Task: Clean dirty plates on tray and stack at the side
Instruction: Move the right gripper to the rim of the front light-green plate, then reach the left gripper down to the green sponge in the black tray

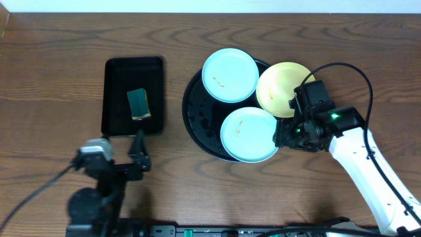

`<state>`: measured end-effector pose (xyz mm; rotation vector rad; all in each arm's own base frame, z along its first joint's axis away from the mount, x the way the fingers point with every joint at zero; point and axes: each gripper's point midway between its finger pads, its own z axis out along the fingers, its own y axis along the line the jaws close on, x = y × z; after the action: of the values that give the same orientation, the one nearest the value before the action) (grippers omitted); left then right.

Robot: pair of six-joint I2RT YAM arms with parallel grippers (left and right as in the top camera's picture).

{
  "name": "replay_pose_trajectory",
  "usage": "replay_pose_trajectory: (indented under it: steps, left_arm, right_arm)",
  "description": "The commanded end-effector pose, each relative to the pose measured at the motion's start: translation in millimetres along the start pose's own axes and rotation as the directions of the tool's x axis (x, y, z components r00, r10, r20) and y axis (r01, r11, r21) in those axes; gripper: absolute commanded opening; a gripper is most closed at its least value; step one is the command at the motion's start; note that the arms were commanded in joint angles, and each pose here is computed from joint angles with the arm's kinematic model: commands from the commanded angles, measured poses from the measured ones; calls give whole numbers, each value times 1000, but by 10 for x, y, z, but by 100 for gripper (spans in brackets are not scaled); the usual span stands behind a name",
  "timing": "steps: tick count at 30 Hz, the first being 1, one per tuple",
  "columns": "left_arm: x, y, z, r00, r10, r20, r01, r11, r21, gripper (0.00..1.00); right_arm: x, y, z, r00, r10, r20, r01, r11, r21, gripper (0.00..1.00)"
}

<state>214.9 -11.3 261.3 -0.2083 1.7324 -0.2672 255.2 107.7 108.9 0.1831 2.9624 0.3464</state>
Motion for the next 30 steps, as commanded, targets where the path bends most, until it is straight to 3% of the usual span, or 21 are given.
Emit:
replay_pose_trajectory:
  steps: [1,4,9,12,17,22,30]
  left_arm:
    - [-587,-115,-141,1000,7,-22,-8,999,-47,86]
    - [-797,-175,-73,979,53,-199,-71,994,-86,86]
    - [-930,-205,156,890,66,-452,-134,984,-120,86]
    - [-933,-205,391,859,54,-510,-137,982,-127,86]
    - [-589,-101,600,764,19,-645,-149,978,-147,86]
    - [-309,-10,723,672,-13,-740,-164,972,-166,86]
    - [-78,61,761,586,-42,-809,-178,968,-179,86]
  right_arm:
    - [-33,8,32,1000,14,26,-14,1000,3,64]
    - [-111,-5,44,998,28,63,-29,1000,11,65]
    - [-115,-81,83,991,103,81,-107,993,45,65]
    - [-36,-62,150,991,113,65,-117,992,49,63]
    - [61,9,319,994,84,66,-87,995,41,54]
    - [117,-191,448,980,166,109,-179,976,125,49]
    - [91,-189,595,963,224,148,-238,968,80,40]
